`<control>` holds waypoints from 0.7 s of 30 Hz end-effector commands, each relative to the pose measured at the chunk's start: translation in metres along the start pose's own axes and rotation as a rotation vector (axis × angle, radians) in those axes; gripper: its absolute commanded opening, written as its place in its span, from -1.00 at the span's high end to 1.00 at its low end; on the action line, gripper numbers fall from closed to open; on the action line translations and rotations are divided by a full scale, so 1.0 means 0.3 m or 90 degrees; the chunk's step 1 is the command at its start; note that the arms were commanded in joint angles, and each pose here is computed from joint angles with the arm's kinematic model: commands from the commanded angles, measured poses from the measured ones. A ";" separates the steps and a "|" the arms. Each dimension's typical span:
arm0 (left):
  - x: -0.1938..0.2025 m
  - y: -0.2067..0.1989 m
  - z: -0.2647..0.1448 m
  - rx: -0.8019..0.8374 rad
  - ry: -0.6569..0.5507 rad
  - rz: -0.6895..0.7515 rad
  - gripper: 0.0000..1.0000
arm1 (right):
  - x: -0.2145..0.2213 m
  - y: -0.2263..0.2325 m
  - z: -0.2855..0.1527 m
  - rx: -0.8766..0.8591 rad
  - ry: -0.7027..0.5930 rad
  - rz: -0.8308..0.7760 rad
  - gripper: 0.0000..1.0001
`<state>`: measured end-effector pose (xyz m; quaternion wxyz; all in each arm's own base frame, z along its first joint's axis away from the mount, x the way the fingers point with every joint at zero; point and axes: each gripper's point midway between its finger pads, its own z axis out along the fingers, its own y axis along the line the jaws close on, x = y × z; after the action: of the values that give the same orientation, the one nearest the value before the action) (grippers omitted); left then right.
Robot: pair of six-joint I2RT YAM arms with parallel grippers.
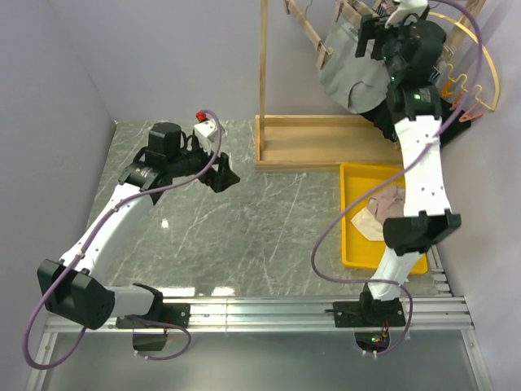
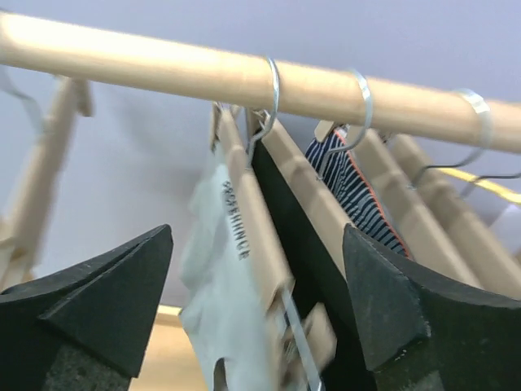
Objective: Clip the underwear to the hanger
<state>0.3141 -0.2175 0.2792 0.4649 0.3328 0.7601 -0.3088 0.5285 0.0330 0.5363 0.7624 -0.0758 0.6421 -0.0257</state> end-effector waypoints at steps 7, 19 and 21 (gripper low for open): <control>-0.031 0.105 -0.010 -0.064 0.008 -0.153 -0.99 | -0.178 0.015 -0.344 -0.045 -0.014 -0.011 -0.93; 0.142 0.338 -0.001 -0.189 0.103 -0.234 -0.99 | 0.476 0.350 -0.744 -0.330 0.360 0.133 -0.96; 0.188 0.349 -0.007 -0.204 0.107 -0.239 -0.99 | 0.556 0.354 -0.785 -0.318 0.380 0.140 -0.95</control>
<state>0.3805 -0.1533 0.2189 0.3822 0.1383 0.8779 -0.2532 0.3368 0.0887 0.3875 0.5826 -0.1959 0.7745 0.1495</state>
